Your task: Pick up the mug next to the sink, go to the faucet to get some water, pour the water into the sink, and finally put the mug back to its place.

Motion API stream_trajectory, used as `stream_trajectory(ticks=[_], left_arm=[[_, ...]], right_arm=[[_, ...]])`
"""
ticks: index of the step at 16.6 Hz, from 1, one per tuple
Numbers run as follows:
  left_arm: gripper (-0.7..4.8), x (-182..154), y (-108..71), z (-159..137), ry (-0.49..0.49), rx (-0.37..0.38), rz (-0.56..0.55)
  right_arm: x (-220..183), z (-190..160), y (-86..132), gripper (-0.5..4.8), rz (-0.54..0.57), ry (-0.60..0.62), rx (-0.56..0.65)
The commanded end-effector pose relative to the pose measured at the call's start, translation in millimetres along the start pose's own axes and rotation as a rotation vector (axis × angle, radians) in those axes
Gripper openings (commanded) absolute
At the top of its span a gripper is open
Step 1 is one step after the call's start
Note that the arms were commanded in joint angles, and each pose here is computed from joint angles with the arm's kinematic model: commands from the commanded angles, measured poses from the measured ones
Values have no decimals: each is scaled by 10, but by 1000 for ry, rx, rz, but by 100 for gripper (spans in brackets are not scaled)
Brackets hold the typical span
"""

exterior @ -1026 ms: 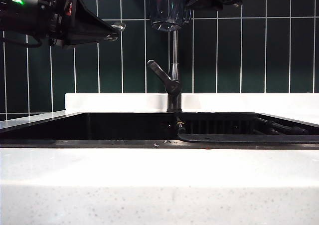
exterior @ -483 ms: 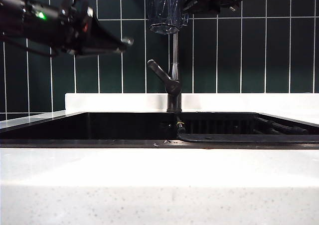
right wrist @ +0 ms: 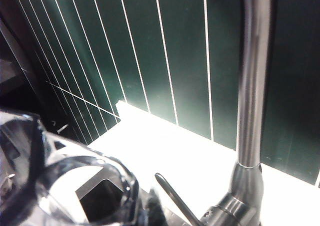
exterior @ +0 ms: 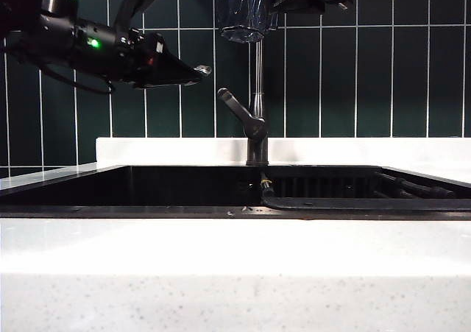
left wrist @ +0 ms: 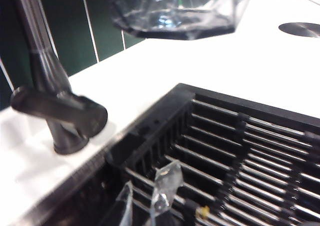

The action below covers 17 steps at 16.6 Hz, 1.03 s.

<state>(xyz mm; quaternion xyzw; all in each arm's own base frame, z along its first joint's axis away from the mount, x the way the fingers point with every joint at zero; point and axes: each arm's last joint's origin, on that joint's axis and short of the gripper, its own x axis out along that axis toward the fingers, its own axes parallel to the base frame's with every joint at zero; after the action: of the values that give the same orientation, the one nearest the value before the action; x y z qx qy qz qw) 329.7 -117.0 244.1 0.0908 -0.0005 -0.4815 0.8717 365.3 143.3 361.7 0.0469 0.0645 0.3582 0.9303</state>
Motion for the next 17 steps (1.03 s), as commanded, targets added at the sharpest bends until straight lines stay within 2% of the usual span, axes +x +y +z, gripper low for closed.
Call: stream_trajectory(ticks=[1,5,12,14,15,17], left_arm=[[57,46,71,-67,-43,60,14],[57,183,228,-240,-36,15,-28],[57,387,607,-230,-88,48,-85],[57,418,707,-272,-95,21,-77],[57,435,783,-284,-129,15,-97],[57,487,833,-303,-143,11,-105]], right_arm=[[-18,64,24,-5,11,-33,-3],[-18,64,24,-5,12,-33,0],[-18,64,25,-5,15,-32,0],[-19,65,26,-5,16,-33,0],[-20,65,25,-5,17,-32,0],[-20,65,25,-5,18,-32,0]])
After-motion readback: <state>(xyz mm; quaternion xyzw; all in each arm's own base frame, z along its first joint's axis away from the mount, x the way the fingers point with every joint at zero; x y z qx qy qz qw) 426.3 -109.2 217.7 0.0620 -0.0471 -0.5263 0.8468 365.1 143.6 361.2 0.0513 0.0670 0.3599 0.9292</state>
